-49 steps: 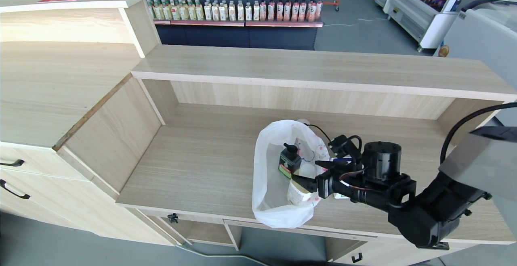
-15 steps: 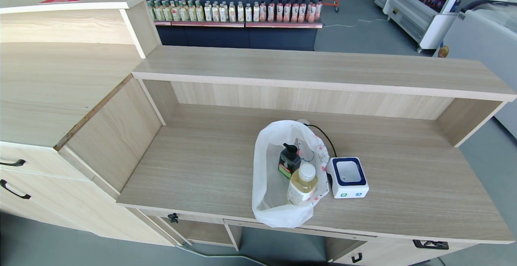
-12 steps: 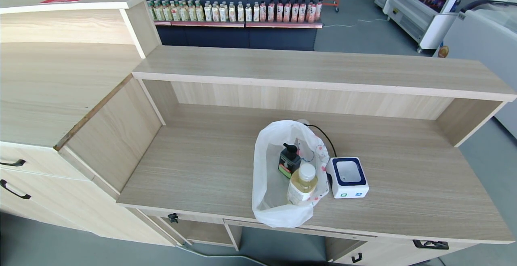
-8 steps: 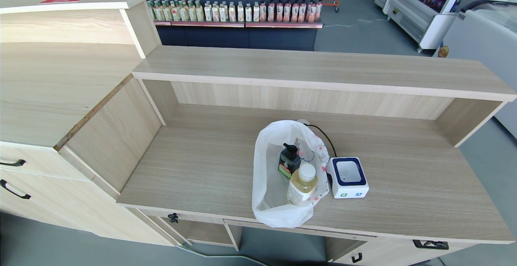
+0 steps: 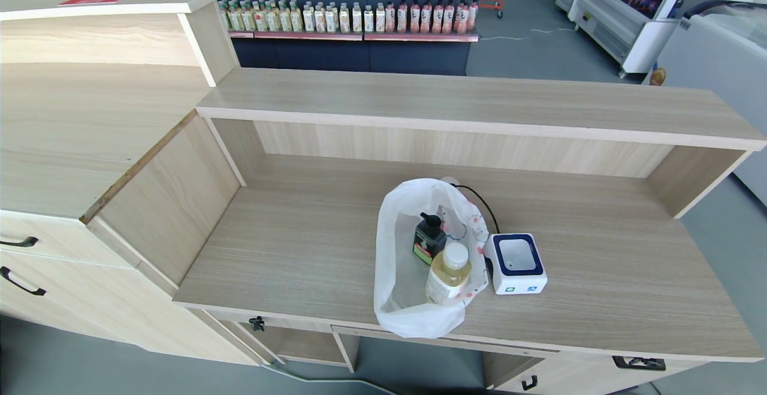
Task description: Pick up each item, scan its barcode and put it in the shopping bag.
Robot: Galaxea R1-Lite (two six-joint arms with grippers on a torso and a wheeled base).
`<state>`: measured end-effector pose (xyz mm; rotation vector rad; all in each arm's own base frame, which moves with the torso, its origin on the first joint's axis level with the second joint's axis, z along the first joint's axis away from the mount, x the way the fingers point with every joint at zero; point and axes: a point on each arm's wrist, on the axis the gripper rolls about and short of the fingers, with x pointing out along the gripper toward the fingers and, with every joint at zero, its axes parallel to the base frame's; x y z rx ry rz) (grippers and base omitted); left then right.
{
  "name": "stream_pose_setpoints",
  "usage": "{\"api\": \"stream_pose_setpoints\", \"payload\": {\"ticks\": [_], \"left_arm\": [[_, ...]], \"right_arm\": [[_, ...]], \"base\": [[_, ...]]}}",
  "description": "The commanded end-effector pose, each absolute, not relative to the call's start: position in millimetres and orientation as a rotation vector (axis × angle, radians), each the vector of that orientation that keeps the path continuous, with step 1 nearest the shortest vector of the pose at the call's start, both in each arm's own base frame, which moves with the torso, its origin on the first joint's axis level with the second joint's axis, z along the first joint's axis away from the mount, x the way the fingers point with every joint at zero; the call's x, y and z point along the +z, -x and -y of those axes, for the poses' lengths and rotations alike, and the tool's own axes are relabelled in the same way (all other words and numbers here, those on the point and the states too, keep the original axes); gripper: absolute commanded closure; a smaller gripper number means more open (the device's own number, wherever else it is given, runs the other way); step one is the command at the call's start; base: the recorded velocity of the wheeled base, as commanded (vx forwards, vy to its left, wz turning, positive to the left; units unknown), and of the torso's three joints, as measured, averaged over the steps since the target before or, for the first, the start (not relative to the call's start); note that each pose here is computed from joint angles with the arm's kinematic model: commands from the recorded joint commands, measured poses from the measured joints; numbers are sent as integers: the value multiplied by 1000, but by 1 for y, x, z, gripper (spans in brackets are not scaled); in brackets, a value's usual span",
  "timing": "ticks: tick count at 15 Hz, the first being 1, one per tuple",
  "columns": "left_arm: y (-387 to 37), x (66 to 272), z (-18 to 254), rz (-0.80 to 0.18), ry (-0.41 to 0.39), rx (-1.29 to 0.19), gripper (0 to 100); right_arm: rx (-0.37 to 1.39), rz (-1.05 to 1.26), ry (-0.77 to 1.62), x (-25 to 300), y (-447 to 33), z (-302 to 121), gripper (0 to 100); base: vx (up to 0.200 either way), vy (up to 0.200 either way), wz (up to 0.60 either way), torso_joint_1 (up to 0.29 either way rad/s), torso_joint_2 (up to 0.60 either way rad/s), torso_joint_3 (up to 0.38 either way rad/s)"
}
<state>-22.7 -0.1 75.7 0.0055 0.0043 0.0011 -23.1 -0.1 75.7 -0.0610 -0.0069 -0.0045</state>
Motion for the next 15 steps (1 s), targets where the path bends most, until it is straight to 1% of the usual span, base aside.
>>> {"api": "stream_pose_setpoints", "payload": {"ticks": [1,7,11,12,15], "left_arm": [[23,76,0,-3,-6,2,0],[23,76,0,-2,-6,3,0],[23,76,0,-2,0,3,0],[23,76,0,-2,0,3,0],[23,76,0,-2,0,3,0]], "right_arm": [[-5,3,61,76,23,0,0],[-5,3,63,76,23,0,0],[-3,5,58,76,23,0,0],[-3,5,55,76,23,0,100],[-3,3,54,76,23,0,100]], "base": [[200,-200,0,-2,2,2],[200,-200,0,9,3,-4],[0,0,0,0,0,0],[0,0,0,0,0,0],[0,0,0,0,0,0]]}}
